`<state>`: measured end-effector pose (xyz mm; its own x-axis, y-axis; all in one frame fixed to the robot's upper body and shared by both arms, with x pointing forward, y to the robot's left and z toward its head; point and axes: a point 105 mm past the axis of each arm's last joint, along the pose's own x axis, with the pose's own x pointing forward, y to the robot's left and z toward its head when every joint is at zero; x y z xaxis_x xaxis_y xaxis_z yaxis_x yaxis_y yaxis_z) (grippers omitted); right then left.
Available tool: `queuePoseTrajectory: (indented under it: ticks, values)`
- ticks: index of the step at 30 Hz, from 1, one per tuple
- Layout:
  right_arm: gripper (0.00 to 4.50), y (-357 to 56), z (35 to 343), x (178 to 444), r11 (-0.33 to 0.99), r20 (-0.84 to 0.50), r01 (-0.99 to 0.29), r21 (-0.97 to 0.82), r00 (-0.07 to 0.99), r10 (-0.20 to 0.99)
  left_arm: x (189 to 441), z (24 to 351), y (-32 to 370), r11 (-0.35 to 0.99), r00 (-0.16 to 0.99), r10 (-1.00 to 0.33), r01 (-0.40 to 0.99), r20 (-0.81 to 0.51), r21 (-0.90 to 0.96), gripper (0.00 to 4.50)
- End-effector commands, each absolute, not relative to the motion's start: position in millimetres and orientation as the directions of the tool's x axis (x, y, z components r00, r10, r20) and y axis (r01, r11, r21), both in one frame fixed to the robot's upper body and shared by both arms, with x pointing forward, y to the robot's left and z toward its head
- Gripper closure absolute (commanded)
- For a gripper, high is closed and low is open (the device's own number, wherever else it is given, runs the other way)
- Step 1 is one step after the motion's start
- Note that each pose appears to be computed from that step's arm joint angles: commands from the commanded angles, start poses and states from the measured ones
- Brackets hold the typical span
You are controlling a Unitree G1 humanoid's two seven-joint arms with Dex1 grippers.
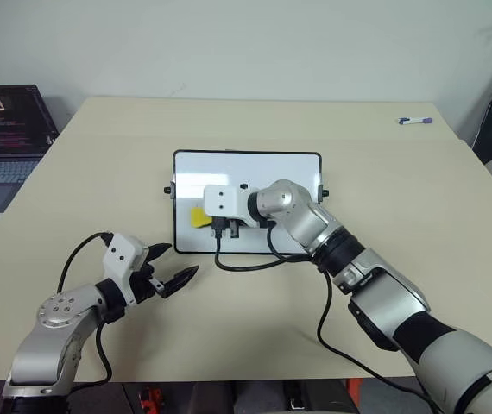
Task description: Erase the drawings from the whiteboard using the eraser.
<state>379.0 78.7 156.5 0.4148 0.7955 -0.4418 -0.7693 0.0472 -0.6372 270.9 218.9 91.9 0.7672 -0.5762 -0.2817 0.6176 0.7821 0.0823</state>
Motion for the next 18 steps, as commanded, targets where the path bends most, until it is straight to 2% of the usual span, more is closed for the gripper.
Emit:
queuePoseTrajectory:
  ticks: [1, 5, 8, 11, 13, 18]
  values:
    - [3.4, 61.6, 148.3, 395.0, 0.114, -0.457, -0.766, -0.632, 0.488, 0.743, 271.9, 100.4, 214.2, 0.772, 0.768, -0.586, 0.626, -0.258, 0.11, 0.0]
    - [3.4, 55.5, 134.3, 391.6, 0.069, -0.521, -0.795, -0.603, 0.457, 0.721, 271.5, 101.3, 212.6, 0.772, 0.768, -0.587, 0.626, -0.255, 0.11, 0.0]
    - [3.4, 44.5, 115.5, 379.0, -0.042, -0.627, -0.843, -0.537, 0.364, 0.689, 271.1, 100.9, 212.7, 0.773, 0.769, -0.585, 0.624, -0.256, 0.108, 0.0]
    - [3.4, 42.3, 110.3, 371.1, -0.087, -0.655, -0.854, -0.512, 0.323, 0.683, 270.9, 100.6, 212.7, 0.774, 0.769, -0.585, 0.624, -0.256, 0.106, 0.0]
    - [3.4, 46.8, 115.0, 371.7, -0.073, -0.633, -0.845, -0.53, 0.337, 0.696, 271.3, 100.3, 212.2, 0.773, 0.769, -0.586, 0.625, -0.256, 0.105, 0.0]
    - [3.4, 62.3, 158.9, 398.6, 0.142, -0.405, -0.722, -0.677, 0.527, 0.747, 271.7, 100.2, 210.1, 0.771, 0.766, -0.591, 0.629, -0.255, 0.103, 0.0]
